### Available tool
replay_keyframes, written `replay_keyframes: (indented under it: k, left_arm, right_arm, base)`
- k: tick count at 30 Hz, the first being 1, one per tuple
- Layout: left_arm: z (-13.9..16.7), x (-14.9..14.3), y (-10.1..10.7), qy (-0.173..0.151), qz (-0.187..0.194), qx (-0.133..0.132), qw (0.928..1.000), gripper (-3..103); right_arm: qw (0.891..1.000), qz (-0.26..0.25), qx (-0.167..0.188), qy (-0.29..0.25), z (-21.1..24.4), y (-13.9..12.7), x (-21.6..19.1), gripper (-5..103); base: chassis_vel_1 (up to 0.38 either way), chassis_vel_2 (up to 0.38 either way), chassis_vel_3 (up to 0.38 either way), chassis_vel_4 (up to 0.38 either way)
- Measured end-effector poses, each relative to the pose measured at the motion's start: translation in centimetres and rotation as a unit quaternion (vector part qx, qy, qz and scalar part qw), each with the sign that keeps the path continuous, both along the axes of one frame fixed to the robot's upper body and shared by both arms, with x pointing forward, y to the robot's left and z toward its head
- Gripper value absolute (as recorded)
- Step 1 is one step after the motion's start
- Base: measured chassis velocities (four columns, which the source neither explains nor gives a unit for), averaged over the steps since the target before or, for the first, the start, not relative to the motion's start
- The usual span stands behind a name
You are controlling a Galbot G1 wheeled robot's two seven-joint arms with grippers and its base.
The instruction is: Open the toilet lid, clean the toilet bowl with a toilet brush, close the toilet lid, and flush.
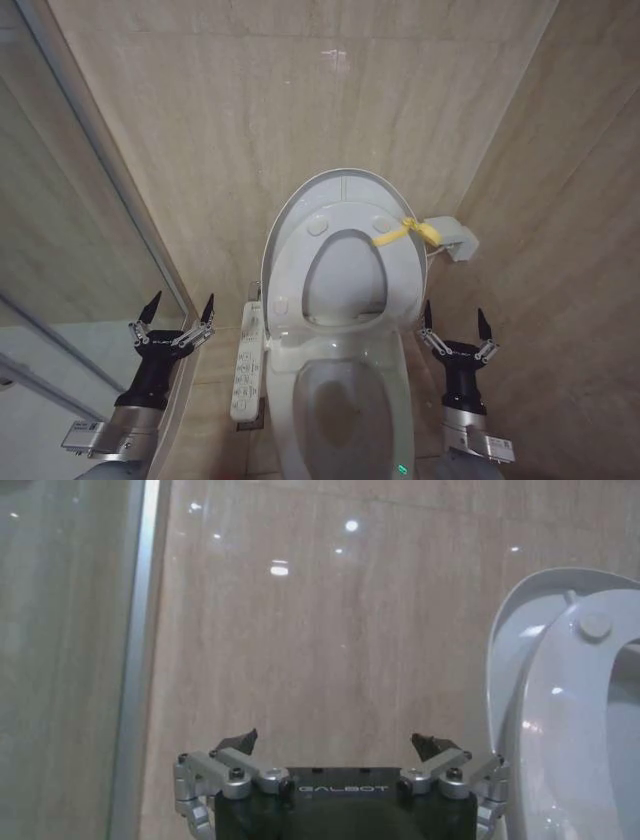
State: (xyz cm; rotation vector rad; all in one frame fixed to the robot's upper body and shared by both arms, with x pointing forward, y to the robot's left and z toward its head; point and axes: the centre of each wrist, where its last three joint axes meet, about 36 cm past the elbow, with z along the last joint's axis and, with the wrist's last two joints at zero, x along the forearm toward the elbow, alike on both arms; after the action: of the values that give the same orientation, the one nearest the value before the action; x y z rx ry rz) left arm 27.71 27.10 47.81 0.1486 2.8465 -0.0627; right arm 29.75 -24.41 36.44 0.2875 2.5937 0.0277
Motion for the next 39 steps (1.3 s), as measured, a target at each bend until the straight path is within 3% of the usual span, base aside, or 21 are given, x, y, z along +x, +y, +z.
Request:
replay_keyframes:
  k: [17, 28, 39]
  left_arm:
    - [-0.3, 0.1, -0.2, -0.008, -0.004, -0.006, 0.9999, 100]
    - [0.1, 0.4, 1.2, -0.020, 0.007, 0.006, 0.9997, 100]
    - [-0.2, 0.9, 1.0, -0.028, -0.007, 0.002, 0.9996, 100]
  right_arm:
    - [1.000, 0.004, -0.002, 0.000, -0.3, 0.1, -0.1, 100]
    - [1.000, 0.004, -0.005, 0.000, -0.4, 0.7, -0.4, 100]
    - [1.000, 0.001, -0.012, -0.002, -0.1, 0.1, 0.0, 100]
  base:
    - [0.017, -0.014, -0.014, 0.011]
    - [0.000, 0.000, 0.000, 0.000]
    - [0.000, 0.000, 0.000, 0.000]
